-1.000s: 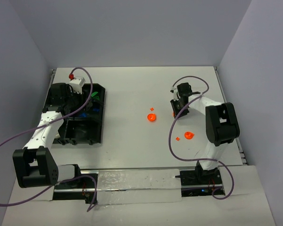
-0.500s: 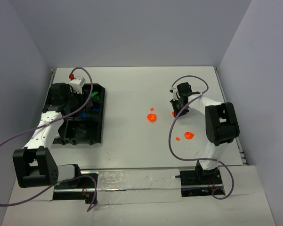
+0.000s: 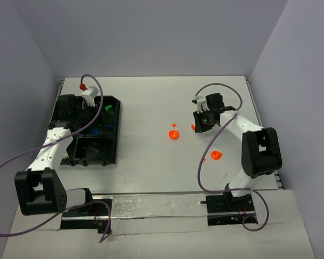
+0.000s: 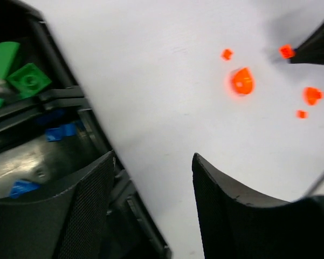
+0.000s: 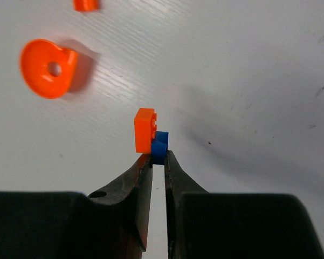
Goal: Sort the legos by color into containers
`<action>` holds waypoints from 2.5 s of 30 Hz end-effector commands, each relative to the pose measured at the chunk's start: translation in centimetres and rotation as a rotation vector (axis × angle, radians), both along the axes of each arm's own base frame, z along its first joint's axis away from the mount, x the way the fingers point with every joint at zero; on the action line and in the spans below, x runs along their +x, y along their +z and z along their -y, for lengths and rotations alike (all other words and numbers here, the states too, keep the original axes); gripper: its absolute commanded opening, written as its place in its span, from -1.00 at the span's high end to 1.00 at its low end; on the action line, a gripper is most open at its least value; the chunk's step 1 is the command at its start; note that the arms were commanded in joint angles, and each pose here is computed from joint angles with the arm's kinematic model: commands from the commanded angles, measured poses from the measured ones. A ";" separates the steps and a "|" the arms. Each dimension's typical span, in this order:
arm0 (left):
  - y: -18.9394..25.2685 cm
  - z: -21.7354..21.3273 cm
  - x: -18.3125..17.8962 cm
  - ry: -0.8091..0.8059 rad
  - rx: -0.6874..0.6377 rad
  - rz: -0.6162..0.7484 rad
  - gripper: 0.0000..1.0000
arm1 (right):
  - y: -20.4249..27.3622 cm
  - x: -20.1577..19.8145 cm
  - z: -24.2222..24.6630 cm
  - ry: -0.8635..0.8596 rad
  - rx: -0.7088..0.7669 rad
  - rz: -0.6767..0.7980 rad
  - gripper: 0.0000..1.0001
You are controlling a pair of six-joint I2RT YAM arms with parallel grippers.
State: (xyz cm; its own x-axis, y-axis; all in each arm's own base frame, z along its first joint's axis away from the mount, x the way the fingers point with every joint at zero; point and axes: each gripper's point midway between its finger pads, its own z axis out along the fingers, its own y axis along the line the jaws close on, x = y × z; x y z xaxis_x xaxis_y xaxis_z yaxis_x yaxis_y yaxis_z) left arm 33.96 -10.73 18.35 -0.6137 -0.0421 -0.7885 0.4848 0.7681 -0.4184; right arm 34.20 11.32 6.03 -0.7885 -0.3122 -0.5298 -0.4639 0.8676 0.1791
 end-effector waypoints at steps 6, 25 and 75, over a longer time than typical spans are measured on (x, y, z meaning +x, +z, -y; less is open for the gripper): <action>1.4 6.1 -2.0 -0.133 -0.285 -0.166 -0.35 | 5.6 -1.6 -8.5 0.192 0.181 0.138 1.00; -0.8 13.3 -3.3 -0.237 -0.423 -0.475 -0.33 | 9.5 -5.5 -20.0 0.447 0.147 0.272 1.00; -2.8 14.1 -6.4 -0.318 -0.329 -0.486 0.89 | 10.6 -4.5 -21.0 0.395 0.001 0.398 1.00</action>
